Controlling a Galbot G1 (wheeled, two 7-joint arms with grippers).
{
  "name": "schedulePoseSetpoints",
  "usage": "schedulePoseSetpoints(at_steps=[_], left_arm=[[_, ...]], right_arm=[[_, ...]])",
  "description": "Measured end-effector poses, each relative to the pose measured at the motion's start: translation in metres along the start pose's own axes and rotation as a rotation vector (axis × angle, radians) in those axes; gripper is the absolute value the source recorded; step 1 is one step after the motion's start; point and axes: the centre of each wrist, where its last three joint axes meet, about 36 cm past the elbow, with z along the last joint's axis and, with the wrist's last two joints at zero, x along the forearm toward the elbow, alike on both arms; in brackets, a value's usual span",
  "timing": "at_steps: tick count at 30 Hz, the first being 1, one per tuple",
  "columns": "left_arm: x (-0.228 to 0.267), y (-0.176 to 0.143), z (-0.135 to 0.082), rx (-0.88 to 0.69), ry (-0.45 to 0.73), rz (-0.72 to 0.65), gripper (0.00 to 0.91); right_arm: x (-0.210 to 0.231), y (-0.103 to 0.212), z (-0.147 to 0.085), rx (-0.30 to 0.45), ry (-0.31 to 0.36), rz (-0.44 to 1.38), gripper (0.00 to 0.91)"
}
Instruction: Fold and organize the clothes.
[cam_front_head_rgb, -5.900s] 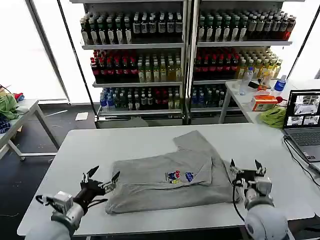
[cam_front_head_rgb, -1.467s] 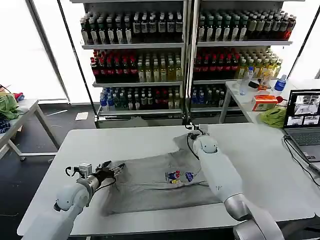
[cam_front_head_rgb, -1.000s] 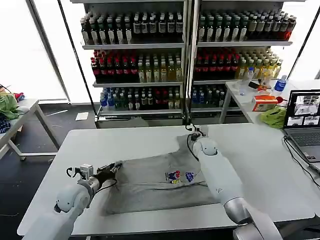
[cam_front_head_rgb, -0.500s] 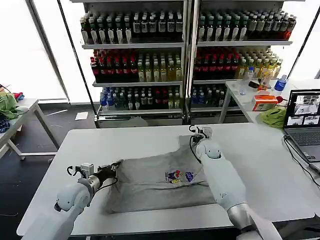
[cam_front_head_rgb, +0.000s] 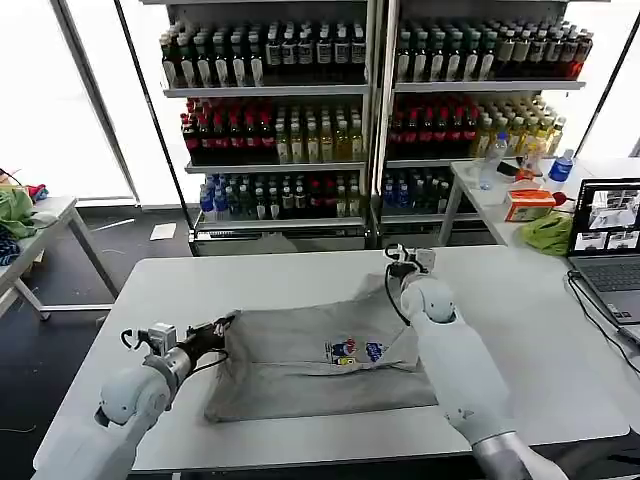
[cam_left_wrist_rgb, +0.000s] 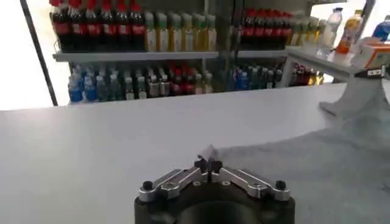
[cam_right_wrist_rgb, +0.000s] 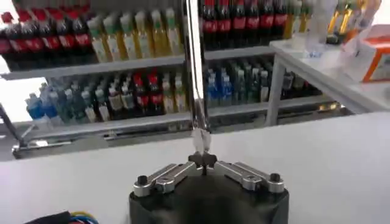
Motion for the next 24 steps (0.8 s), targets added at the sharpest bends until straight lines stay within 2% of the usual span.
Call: schedulePoseSetpoints(at_steps=[13,24], left_arm=[[0.02,-0.01,0.002,-0.012,-0.025,0.016,0.0],[0.038,-0.019,0.011,-0.032,-0.025,0.028,0.0]], right_arm=[[0.068,-0.024,0.003,-0.039,-0.094,-0.007,0.0],[0.128,-0.035,0.042,-0.088,-0.082,0.0,0.0]])
